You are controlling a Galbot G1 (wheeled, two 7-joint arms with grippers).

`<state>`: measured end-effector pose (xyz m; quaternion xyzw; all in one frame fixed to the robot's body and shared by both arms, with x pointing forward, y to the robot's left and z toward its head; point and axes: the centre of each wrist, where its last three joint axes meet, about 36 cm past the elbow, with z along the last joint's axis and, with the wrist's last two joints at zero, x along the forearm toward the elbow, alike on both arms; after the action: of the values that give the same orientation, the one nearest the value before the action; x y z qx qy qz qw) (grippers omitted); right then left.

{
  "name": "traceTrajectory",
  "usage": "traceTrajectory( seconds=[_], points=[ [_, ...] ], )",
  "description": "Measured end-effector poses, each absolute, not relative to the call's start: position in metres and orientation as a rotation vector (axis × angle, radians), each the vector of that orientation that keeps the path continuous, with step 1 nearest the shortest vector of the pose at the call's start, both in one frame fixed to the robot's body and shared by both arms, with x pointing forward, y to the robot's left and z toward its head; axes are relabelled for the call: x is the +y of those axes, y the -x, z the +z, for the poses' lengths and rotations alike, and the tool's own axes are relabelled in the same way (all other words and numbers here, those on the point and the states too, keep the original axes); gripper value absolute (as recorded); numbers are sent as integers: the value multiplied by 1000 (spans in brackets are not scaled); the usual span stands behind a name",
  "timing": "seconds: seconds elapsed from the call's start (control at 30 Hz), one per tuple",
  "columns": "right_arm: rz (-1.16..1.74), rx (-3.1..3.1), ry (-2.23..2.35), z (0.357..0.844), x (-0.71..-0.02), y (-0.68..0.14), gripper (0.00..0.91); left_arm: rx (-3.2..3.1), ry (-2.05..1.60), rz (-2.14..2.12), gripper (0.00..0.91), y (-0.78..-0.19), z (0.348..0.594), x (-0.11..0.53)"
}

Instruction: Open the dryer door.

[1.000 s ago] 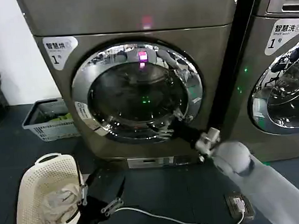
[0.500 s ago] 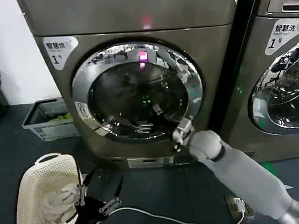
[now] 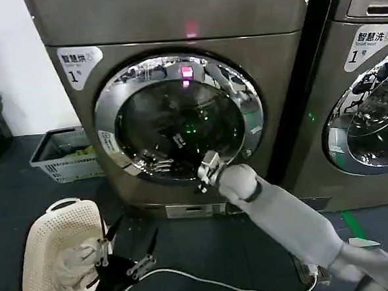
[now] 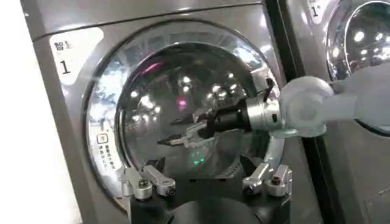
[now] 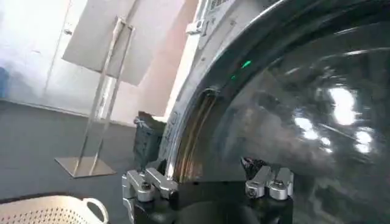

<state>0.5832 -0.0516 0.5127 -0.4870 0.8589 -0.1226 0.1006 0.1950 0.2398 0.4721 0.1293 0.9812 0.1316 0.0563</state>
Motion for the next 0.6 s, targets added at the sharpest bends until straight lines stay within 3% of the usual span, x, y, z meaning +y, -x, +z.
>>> traceTrajectory(
  seconds=[0.6],
  points=[
    [-363,2499,1504,516,0,-599,907,2967,-346,414,907,-190,484,244]
  ],
)
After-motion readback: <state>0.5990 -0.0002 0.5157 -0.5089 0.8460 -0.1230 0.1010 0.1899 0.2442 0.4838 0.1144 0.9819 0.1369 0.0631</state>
